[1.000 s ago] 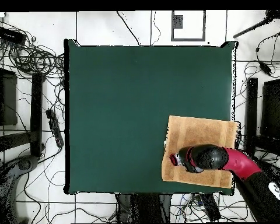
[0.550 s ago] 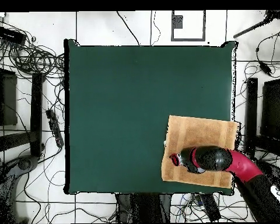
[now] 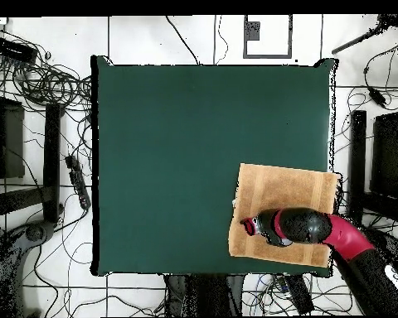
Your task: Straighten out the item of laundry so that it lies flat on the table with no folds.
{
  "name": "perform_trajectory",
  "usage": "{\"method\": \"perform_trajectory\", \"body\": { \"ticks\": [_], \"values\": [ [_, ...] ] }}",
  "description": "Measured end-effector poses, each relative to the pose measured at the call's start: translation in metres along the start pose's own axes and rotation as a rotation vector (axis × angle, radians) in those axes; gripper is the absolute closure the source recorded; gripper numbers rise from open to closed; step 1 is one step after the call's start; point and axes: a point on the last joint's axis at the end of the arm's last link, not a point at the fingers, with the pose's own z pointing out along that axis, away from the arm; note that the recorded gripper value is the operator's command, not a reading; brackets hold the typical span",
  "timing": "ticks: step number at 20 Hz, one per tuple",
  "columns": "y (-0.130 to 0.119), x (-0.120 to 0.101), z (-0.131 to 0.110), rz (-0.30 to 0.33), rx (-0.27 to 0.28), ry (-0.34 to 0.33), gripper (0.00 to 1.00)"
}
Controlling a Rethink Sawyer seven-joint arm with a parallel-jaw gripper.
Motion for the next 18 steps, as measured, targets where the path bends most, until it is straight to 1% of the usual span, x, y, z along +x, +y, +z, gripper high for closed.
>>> {"method": "perform_trajectory", "body": {
  "ticks": [18],
  "values": [
    [0.0015, -0.0010, 0.0008, -0.027, 0.006, 0.002, 1.00]
  ]
}}
